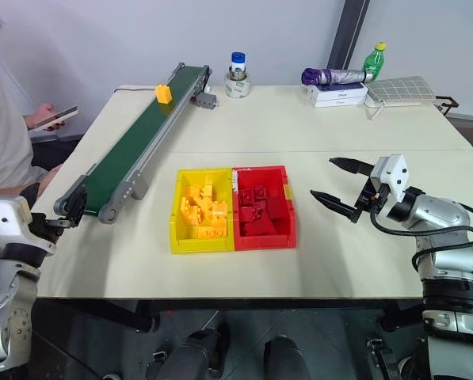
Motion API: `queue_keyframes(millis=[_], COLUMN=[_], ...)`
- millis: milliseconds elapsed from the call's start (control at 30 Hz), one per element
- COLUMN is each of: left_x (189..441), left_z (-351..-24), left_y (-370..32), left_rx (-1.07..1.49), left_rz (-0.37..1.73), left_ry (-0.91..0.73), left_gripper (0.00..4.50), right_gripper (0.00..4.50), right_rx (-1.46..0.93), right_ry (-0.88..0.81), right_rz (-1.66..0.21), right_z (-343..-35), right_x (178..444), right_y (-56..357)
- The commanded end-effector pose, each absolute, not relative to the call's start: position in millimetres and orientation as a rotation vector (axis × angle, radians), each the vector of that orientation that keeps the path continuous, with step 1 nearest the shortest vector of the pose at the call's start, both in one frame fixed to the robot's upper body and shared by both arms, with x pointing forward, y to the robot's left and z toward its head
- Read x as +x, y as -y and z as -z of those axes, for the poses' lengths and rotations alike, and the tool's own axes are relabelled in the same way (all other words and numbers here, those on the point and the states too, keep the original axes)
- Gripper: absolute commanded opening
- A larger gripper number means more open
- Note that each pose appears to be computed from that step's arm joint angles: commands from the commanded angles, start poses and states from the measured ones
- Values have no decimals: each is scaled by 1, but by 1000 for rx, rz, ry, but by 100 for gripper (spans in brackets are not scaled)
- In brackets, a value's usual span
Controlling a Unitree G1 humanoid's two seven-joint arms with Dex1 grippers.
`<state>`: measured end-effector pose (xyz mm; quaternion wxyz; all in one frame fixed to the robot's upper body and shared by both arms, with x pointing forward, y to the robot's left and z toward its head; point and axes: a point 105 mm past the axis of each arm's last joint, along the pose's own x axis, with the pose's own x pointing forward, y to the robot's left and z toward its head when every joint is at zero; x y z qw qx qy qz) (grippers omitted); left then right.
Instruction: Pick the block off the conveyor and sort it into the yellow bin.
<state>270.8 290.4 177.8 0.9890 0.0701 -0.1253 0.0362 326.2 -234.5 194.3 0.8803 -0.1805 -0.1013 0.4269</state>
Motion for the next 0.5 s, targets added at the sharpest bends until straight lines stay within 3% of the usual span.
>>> queue_keyframes(millis=[33,500], left_x=[269,279], left_z=[-191,-190], left_y=[-291,-290], left_rx=[164,110], left_rz=[-79,-53], left_ry=[295,281], left_gripper=[442,442], right_gripper=[450,450], right_rx=[-404,-404], right_ry=[255,252], right_rz=[-887,-885], right_z=[-207,-206], right_x=[327,326], right_y=[234,235])
